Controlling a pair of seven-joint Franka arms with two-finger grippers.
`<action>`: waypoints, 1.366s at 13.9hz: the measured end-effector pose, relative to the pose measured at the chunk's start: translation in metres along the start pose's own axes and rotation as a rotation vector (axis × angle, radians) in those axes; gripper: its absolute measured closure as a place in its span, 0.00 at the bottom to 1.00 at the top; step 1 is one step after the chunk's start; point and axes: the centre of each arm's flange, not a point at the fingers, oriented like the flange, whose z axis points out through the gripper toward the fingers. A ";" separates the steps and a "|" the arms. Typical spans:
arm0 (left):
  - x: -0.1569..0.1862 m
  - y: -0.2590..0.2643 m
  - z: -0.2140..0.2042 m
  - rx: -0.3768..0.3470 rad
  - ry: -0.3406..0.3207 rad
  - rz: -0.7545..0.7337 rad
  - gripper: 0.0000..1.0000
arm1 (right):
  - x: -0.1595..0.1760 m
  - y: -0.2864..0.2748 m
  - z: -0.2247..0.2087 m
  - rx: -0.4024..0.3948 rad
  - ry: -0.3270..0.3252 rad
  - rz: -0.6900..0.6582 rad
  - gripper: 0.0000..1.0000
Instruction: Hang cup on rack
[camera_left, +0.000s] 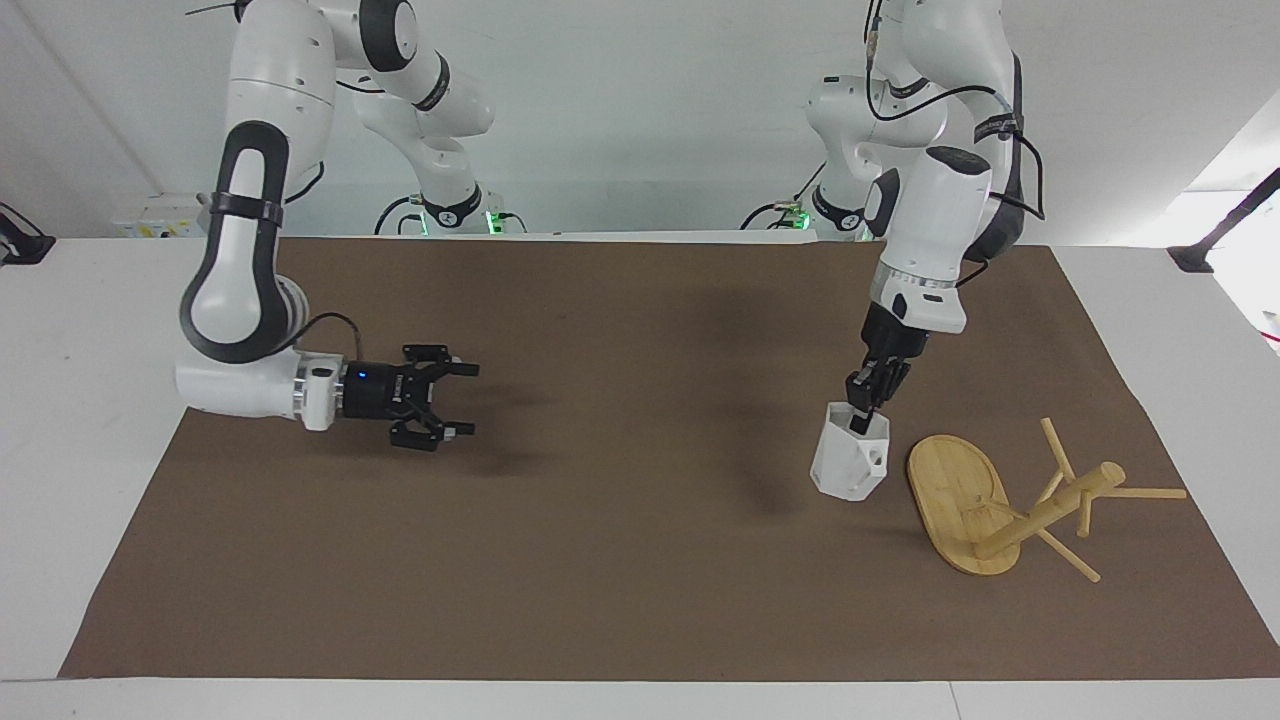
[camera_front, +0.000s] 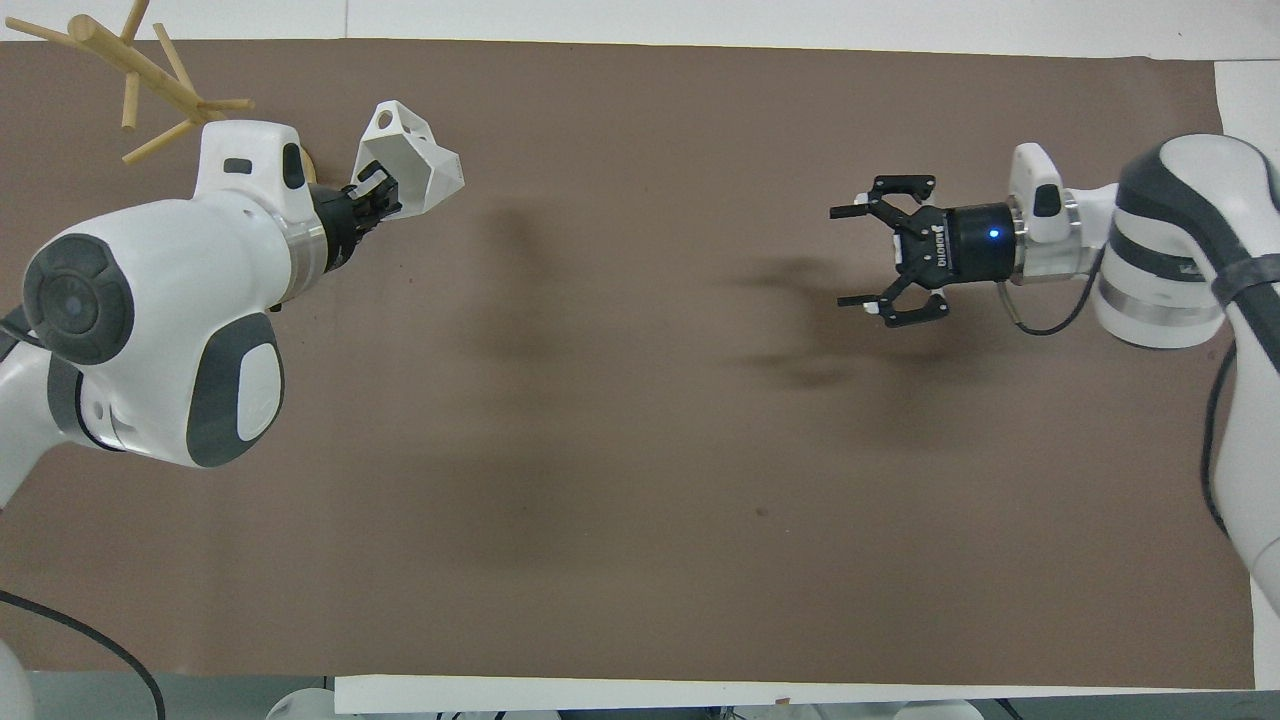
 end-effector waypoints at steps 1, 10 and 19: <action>0.009 -0.008 -0.001 0.004 0.012 -0.005 0.96 | 0.019 -0.011 -0.031 -0.012 -0.101 0.078 0.00; 0.040 -0.042 0.020 0.044 0.030 0.004 0.96 | 0.189 -0.086 -0.070 -0.308 -0.738 0.621 0.00; 0.060 -0.024 0.028 0.025 0.050 0.032 0.96 | 0.240 -0.116 -0.092 -0.686 -0.918 1.163 0.00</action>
